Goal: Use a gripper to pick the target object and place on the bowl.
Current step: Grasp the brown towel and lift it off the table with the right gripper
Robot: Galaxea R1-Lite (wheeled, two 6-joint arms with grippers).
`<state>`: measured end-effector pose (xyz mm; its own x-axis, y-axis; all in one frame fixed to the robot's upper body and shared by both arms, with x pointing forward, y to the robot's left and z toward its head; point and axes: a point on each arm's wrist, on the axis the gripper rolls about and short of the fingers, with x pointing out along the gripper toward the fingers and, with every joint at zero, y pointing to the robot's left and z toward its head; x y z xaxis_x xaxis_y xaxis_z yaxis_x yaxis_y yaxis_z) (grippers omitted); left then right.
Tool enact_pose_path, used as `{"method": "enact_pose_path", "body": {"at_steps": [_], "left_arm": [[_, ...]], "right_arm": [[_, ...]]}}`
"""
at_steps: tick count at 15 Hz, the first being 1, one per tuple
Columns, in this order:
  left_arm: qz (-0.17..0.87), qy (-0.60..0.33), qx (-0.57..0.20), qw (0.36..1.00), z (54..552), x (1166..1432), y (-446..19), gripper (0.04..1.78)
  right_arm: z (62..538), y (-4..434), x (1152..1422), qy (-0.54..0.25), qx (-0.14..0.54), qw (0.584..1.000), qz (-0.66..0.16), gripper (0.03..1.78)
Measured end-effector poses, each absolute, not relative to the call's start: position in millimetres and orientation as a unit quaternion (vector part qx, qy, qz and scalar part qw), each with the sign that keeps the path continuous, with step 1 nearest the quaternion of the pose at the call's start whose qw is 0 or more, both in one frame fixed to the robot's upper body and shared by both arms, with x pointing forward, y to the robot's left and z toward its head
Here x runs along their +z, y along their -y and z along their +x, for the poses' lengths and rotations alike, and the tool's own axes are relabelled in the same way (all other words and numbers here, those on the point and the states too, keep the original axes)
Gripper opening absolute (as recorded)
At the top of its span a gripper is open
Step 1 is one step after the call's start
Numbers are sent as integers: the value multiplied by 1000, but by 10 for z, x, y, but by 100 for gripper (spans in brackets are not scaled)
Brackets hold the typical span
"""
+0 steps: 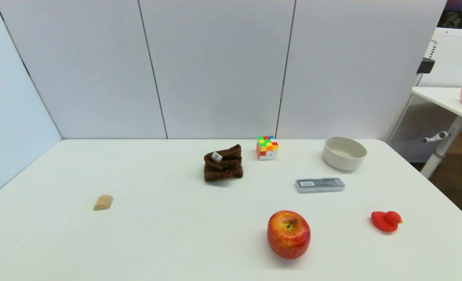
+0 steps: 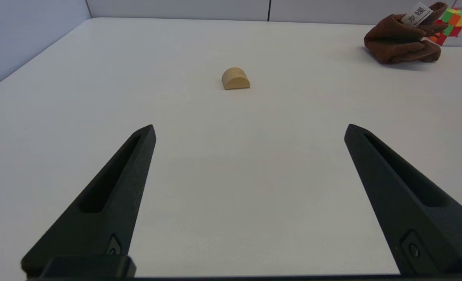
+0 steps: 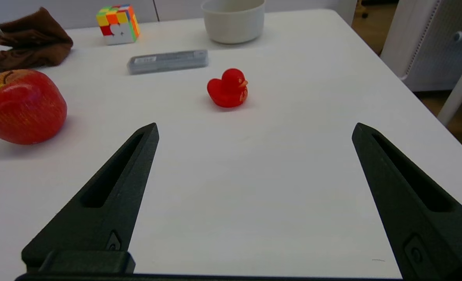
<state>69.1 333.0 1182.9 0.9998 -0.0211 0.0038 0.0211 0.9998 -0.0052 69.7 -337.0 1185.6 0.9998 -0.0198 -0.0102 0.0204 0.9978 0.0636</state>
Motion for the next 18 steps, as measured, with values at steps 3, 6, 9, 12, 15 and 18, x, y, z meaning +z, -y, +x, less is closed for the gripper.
{"method": "enact_pose_path", "body": {"at_steps": [3,6,9,12,15,18], "left_arm": [[-3,2,-11,1000,691,11829,-3330,171],[-3,2,-11,1000,691,11829,-3330,171],[-3,2,-11,1000,691,11829,-3330,171],[-3,2,-11,1000,691,11829,-3330,171],[-3,2,-11,1000,691,11829,-3330,171],[-3,2,-11,1000,691,11829,-3330,171]], "right_arm": [[692,3371,12181,6,-10,999,36,171],[792,3371,12656,-2,-1,999,34,171],[1175,3353,13246,-35,24,999,11,171],[1801,3300,13666,-80,60,994,-31,171],[2448,3110,13781,-128,121,982,-70,171],[2967,2822,13608,-175,205,954,-132,171]]}}
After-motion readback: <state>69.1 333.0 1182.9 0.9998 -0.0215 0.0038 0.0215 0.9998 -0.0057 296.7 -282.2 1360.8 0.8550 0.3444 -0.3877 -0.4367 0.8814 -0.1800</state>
